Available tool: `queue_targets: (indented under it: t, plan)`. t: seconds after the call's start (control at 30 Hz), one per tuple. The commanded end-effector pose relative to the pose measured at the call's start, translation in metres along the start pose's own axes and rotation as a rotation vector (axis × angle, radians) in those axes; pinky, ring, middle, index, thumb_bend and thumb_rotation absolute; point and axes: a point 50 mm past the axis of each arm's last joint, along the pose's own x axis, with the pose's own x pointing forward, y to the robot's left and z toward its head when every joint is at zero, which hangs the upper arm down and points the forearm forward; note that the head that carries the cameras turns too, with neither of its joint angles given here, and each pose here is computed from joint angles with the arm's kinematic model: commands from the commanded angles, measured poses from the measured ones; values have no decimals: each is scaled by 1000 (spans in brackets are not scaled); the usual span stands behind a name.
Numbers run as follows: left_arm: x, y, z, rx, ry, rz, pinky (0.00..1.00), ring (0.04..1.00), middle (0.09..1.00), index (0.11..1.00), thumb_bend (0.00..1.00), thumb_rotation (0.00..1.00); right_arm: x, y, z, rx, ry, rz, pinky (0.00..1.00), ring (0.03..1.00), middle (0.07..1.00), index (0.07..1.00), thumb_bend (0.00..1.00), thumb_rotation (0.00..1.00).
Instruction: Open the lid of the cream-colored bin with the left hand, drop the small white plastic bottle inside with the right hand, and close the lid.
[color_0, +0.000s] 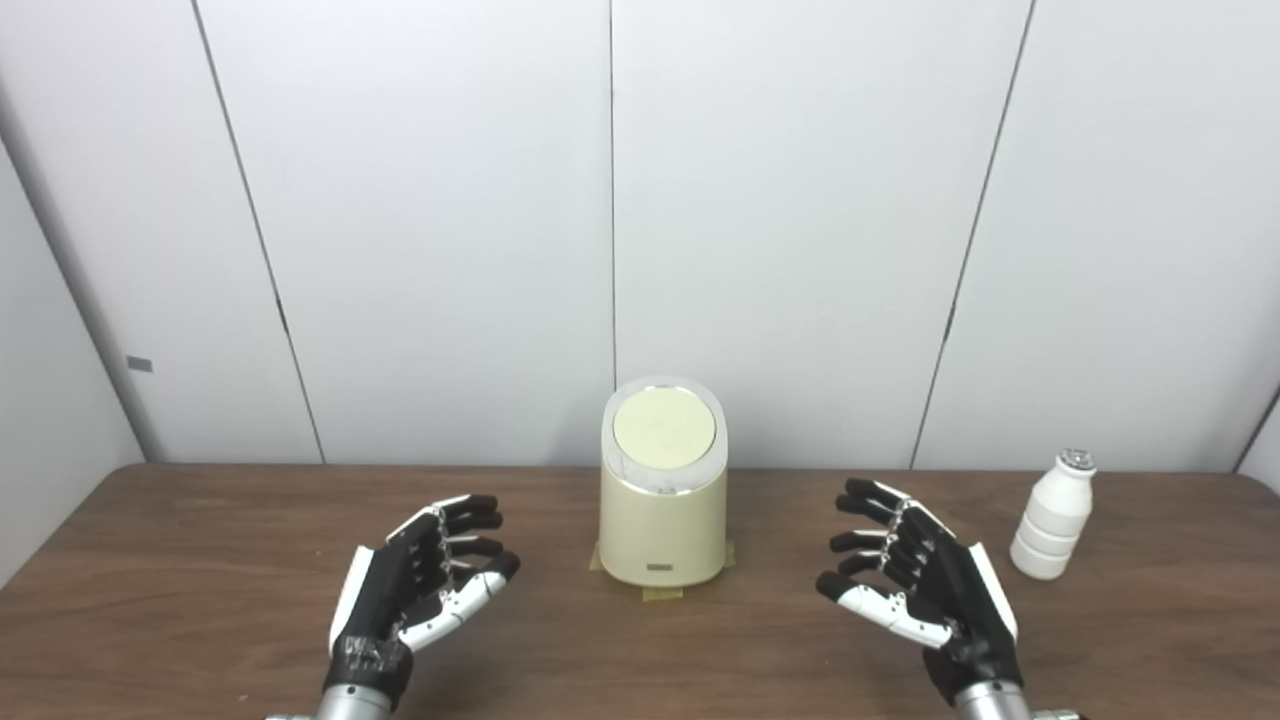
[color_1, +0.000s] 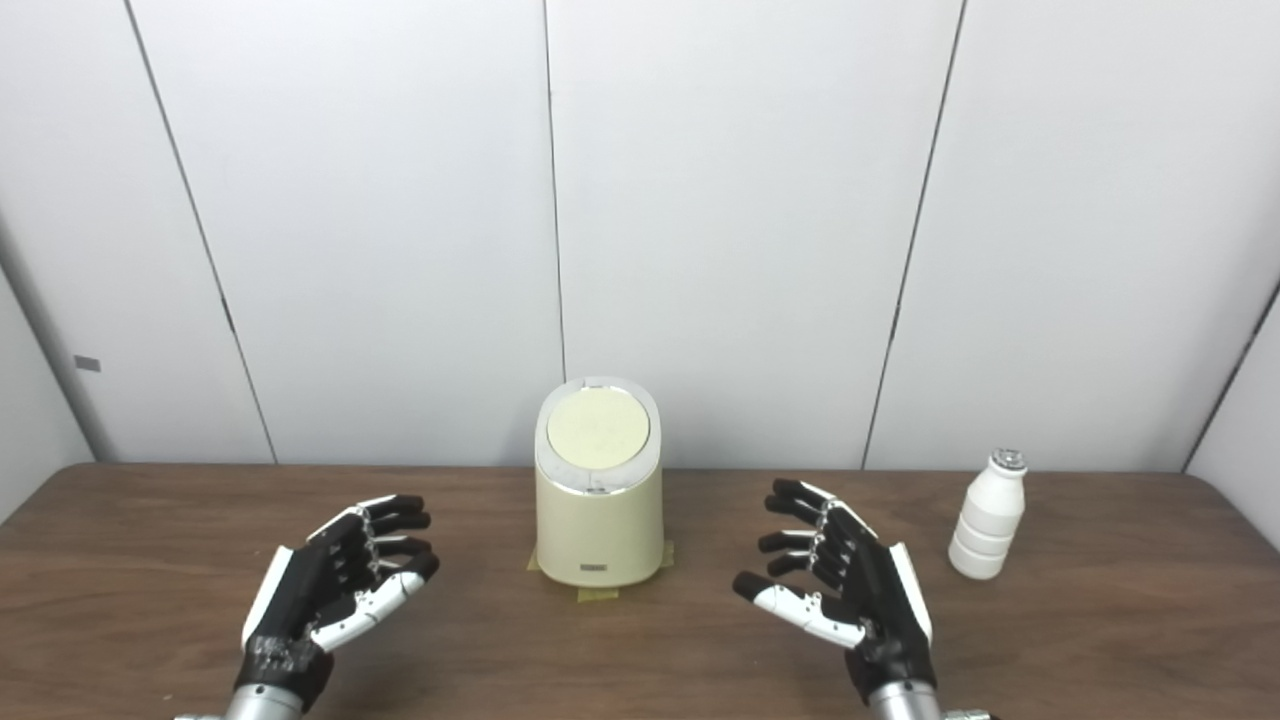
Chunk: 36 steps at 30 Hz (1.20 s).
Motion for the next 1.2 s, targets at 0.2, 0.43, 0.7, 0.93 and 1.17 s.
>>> queue_targets:
  t: [0.2, 0.43, 0.7, 0.93, 1.17]
  plan:
    - [14, 1, 18, 16, -97, -8, 492, 635, 707, 723, 662, 188, 10, 1, 16, -2, -73, 5, 495, 591, 735, 733, 817, 231]
    - [13, 1, 18, 15, -96, -11, 498, 638, 708, 725, 665, 194, 9, 2, 17, 3, -74, 5, 487, 589, 734, 734, 818, 227]
    - [12, -4, 20, -19, -103, -4, 536, 678, 742, 766, 717, 283, 9, -2, 18, 4, -80, 6, 492, 596, 739, 737, 814, 227]
    - [18, -12, 29, -14, -123, 6, 683, 841, 893, 905, 830, 430, 11, -6, 16, 17, -89, 9, 495, 610, 741, 732, 821, 220]
    - [51, -17, 53, 77, -173, 10, 732, 822, 858, 903, 822, 435, 13, -6, 17, -7, -94, 4, 487, 594, 735, 719, 812, 212]
